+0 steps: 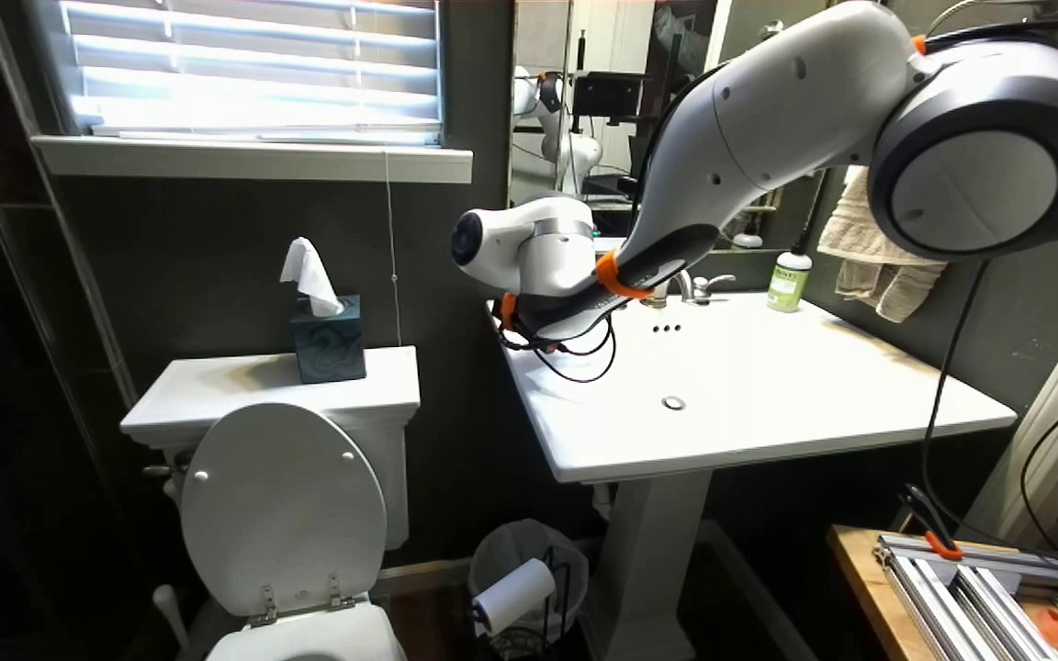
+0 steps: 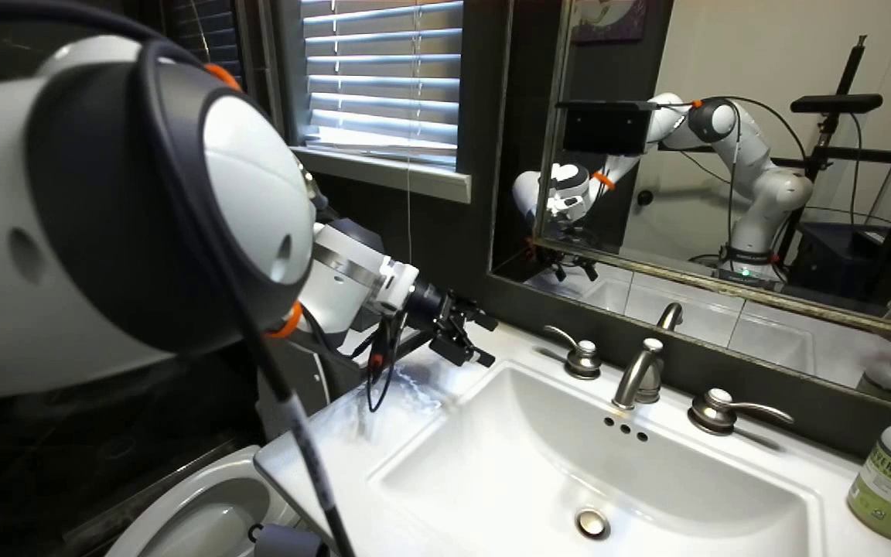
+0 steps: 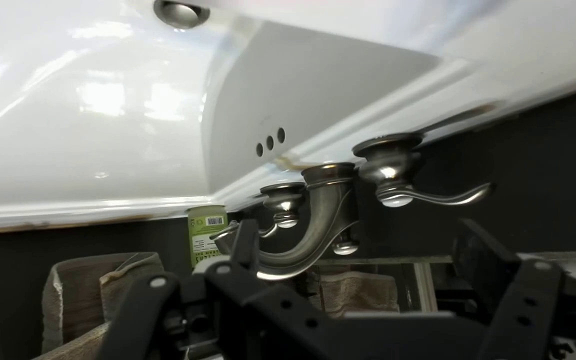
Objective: Push the handle on the left tap to the right
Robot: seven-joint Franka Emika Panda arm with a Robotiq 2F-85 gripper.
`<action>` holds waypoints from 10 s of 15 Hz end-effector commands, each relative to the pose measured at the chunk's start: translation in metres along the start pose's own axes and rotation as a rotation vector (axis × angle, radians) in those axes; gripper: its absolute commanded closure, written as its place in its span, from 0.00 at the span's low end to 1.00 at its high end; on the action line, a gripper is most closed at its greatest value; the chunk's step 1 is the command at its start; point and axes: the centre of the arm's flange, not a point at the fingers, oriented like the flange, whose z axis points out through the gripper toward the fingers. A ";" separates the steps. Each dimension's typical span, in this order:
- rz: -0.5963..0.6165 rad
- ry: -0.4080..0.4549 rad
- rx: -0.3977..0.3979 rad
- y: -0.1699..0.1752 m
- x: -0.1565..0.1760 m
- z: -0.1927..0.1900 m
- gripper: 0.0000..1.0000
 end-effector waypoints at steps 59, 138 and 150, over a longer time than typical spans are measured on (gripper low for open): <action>-0.123 0.079 -0.037 -0.052 0.030 0.118 0.00; -0.519 -0.208 0.063 0.011 0.068 0.009 0.00; -1.028 -0.370 0.295 0.072 0.062 -0.091 0.00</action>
